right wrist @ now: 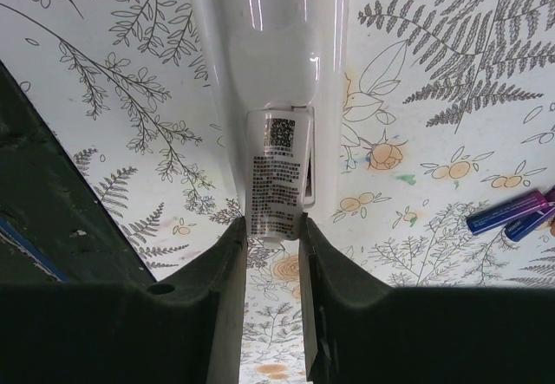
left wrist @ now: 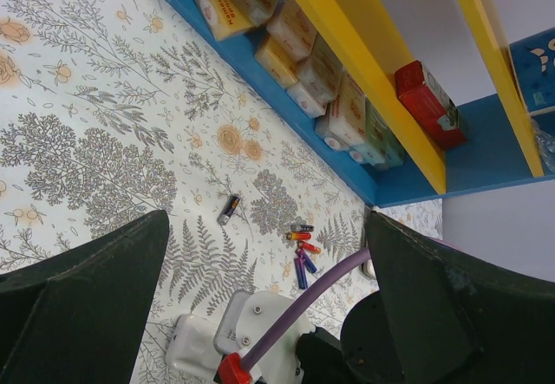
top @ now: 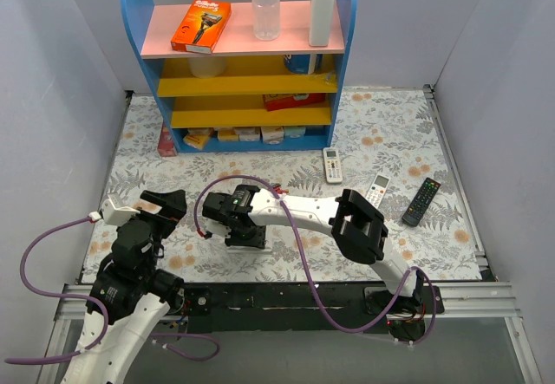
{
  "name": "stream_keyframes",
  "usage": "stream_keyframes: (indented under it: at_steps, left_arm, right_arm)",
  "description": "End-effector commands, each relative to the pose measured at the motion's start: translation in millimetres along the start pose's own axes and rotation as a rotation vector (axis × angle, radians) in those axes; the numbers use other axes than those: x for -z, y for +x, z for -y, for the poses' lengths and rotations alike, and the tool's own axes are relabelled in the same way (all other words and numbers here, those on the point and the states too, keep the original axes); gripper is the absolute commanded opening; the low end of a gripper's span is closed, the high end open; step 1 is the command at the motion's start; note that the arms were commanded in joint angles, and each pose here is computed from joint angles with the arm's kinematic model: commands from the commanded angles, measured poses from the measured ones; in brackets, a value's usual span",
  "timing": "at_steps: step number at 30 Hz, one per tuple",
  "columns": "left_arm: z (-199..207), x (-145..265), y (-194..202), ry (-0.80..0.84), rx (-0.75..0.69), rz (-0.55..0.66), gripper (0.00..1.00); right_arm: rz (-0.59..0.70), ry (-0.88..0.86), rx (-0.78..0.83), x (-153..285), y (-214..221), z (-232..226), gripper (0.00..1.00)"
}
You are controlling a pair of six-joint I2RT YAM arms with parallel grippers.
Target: Load the batteries into the remote control
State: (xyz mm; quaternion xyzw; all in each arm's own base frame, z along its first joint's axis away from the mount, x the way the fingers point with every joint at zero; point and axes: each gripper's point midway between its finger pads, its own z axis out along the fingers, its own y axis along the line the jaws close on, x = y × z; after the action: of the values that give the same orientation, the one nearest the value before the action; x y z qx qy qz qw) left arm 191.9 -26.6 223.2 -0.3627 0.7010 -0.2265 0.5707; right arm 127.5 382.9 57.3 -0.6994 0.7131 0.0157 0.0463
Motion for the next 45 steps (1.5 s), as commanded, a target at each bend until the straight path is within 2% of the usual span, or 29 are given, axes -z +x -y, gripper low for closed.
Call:
stream_keyframes:
  at_steps: [1, 9, 14, 24, 29, 31, 36, 37, 38, 39, 40, 42, 45]
  left_arm:
    - [-4.3, -3.8, 3.9, -0.017, -0.027, -0.007, 0.98]
    - [-4.4, -3.8, 3.9, -0.017, -0.028, -0.007, 0.98]
    - [-4.1, -3.9, 3.7, -0.015, -0.027, -0.006, 0.98]
    - [-3.9, -5.1, 5.6, -0.019, -0.038, -0.016, 0.98]
    - [-2.4, -8.2, 10.0, -0.029, -0.055, -0.042, 0.98]
    - [-2.4, -10.9, 15.7, -0.040, -0.070, -0.069, 0.98]
    - [0.0, -17.4, 32.3, -0.048, -0.079, -0.144, 0.98]
    - [-0.3, -18.7, 37.2, -0.051, -0.077, -0.164, 0.98]
    - [-3.3, -22.0, 46.9, -0.071, -0.086, -0.204, 0.98]
    - [-6.9, -23.9, 54.5, -0.088, -0.090, -0.232, 0.98]
    - [-7.8, -25.6, 60.7, -0.097, -0.091, -0.259, 0.98]
    - [-13.3, -30.5, 84.2, -0.137, -0.115, -0.365, 0.98]
    - [-24.8, -34.8, 118.3, -0.202, -0.156, -0.523, 0.98]
  right_arm:
    - [0.040, -0.015, 0.021, 0.3, -10.3, -3.4, 0.26]
    - [0.055, 0.001, 0.021, 6.6, -11.8, -0.3, 0.42]
    - [0.064, 0.015, 0.027, 9.0, -13.2, 2.4, 0.43]
    - [0.166, 0.040, -0.002, 41.9, -23.7, 5.1, 0.57]
    - [0.241, 0.060, -0.124, 57.7, -19.2, 11.9, 0.57]
    - [0.255, 0.057, -0.209, 61.4, -4.5, 13.4, 0.56]
    - [0.377, 0.020, -0.460, 68.4, 18.6, 23.5, 0.45]
    - [0.363, 0.001, -0.530, 59.3, 28.0, 19.0, 0.44]
    - [0.372, -0.012, -0.563, 57.5, 31.0, 17.6, 0.42]
    - [0.443, -0.012, -0.598, 65.8, 23.2, 21.4, 0.41]
    - [0.440, -0.021, -0.653, 57.8, 28.2, 18.4, 0.40]
    - [0.530, -0.078, -0.691, 65.2, 13.6, 14.2, 0.39]
    - [0.559, -0.157, -0.746, 59.4, 7.1, 3.7, 0.38]
